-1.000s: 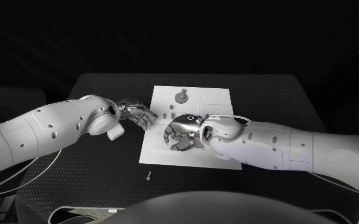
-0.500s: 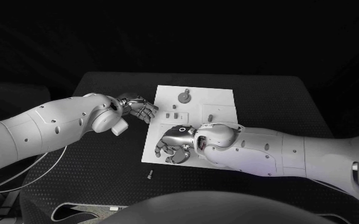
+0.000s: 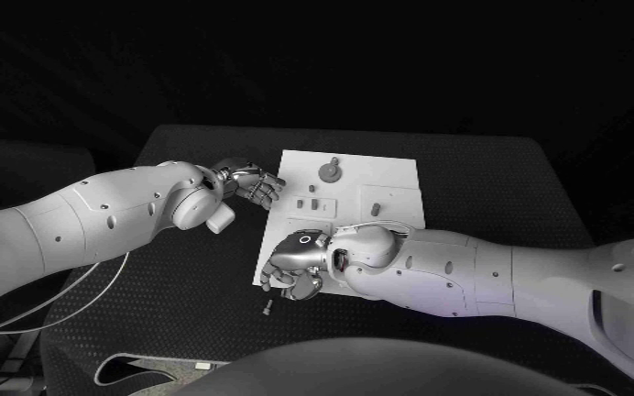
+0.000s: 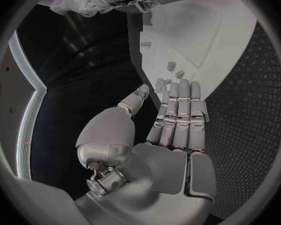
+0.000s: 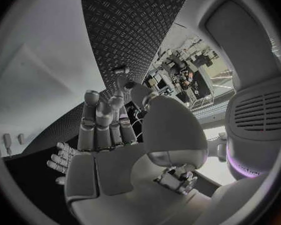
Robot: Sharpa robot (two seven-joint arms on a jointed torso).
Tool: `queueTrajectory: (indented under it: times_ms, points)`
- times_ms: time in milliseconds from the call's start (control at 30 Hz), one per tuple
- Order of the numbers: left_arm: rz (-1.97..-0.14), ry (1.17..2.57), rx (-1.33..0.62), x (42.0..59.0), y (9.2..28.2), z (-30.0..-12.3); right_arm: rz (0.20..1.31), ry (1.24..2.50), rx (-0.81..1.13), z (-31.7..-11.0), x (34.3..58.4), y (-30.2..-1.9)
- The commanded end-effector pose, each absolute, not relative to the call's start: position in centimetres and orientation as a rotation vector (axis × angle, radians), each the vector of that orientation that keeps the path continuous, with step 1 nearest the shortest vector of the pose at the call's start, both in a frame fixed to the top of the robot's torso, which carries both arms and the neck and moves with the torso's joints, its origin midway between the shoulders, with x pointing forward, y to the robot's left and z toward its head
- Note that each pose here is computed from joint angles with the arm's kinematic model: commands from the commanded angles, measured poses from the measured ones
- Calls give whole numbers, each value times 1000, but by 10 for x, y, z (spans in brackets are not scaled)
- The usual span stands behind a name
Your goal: Assemble the parts on the task board
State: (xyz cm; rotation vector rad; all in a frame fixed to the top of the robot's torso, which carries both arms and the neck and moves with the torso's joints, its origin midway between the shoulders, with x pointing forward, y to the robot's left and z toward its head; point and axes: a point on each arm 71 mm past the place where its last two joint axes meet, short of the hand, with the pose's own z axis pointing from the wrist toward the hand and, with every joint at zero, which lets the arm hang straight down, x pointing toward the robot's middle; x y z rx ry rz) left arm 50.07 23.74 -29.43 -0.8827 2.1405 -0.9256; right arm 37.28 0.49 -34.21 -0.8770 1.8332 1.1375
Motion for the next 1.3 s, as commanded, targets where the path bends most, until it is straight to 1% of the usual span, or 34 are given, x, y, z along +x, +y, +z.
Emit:
queueTrajectory:
  times_ms: [33, 200, 333, 500, 700, 1300]
  points:
    - [-952, 2114, -891, 503, 235, -291, 1131, 1842, -974, -345, 369, 8]
    - [-959, 2117, -886, 504, 231, -291, 1115, 1829, -1000, -348, 367, 15]
    - [-966, 2122, -881, 504, 228, -290, 1092, 1840, -1021, -355, 364, 19]
    - [-965, 2126, -880, 504, 228, -290, 1061, 1846, -1038, -358, 366, 21]
    - [-976, 2135, -872, 504, 223, -290, 1030, 1865, -1068, -364, 363, 28]
    - [-982, 2146, -864, 505, 218, -289, 1034, 1905, -1116, -373, 353, 38]
